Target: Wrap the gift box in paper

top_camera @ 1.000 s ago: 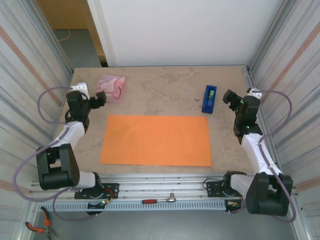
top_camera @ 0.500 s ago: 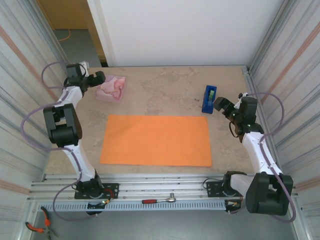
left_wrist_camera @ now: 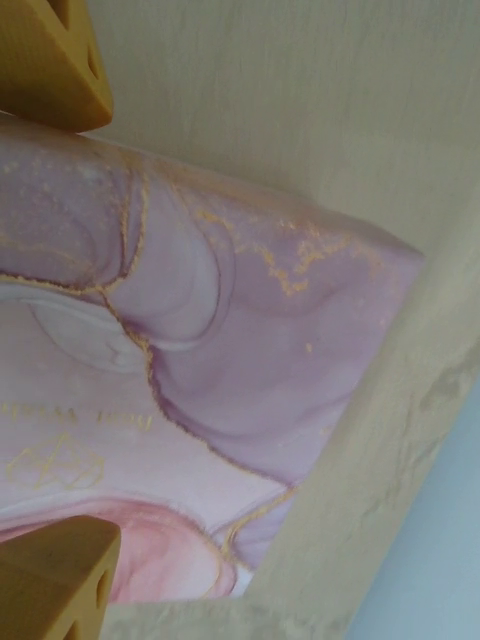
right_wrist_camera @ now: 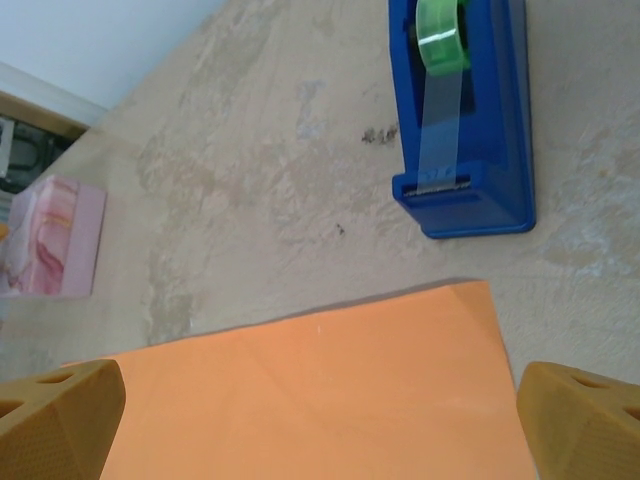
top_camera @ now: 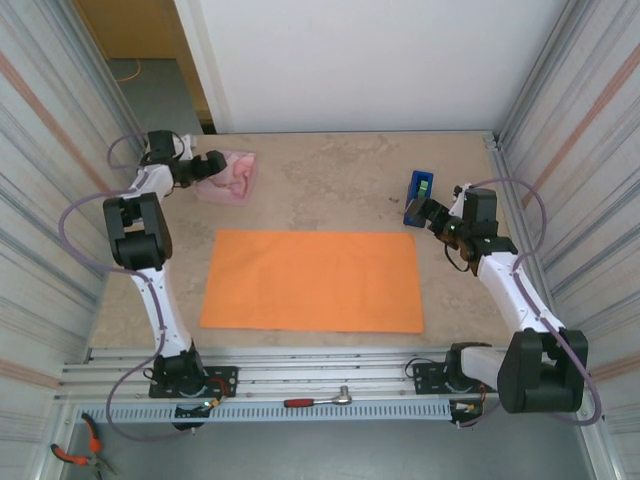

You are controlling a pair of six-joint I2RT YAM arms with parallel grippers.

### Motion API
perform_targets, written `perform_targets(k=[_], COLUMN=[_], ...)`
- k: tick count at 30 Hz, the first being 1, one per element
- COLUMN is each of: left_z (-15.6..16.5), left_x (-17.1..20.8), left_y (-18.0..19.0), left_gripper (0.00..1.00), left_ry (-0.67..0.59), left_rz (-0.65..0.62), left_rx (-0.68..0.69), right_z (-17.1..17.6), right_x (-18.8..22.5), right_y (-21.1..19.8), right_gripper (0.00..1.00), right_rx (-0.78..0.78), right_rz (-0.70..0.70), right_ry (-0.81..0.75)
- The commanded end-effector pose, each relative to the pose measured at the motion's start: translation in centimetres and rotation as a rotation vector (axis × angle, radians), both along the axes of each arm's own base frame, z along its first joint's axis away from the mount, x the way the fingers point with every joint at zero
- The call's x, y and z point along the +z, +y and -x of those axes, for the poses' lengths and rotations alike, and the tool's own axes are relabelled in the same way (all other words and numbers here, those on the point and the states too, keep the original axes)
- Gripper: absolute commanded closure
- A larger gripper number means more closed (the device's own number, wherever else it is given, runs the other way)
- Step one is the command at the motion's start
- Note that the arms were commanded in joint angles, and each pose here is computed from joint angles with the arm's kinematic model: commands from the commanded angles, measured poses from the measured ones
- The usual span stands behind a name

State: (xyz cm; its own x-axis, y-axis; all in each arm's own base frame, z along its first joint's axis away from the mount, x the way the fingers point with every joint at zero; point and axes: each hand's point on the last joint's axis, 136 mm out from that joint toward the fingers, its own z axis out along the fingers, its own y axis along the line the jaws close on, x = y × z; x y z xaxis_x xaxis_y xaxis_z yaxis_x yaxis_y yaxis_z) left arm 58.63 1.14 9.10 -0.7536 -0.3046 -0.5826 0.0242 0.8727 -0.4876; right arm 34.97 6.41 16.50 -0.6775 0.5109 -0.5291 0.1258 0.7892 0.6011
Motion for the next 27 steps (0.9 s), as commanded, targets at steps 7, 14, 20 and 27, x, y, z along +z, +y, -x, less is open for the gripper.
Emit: perform_targets(k=[7, 14, 20, 27], left_z=[2.9, 4.2, 2.1, -1.0], left_x=[3.2, 3.7, 2.7, 1.5], left_y=[-14.6, -20.2, -17.3, -19.3], left_gripper=[0.01, 0.01, 0.01, 0.01], left_ry=[-0.034, 0.002, 0.071, 0.115], left_rz=[0.154, 0.092, 0.135, 0.249], left_rx=[-0.313, -0.363, -0.171, -0.151], right_z=[-2.8, -7.2, -11.0, -13.6], right_x=[-1.1, -1.6, -1.5, -2.5], right_y=[5.6, 9.6, 11.4, 11.7], right_gripper=[0.00, 0.02, 0.05, 0.06], right_rx=[0.121, 0.199, 0.225, 0.221], right_rz=[-0.047, -0.068, -0.107, -0.129], right_ry=[0.069, 0.091, 0.085, 0.100])
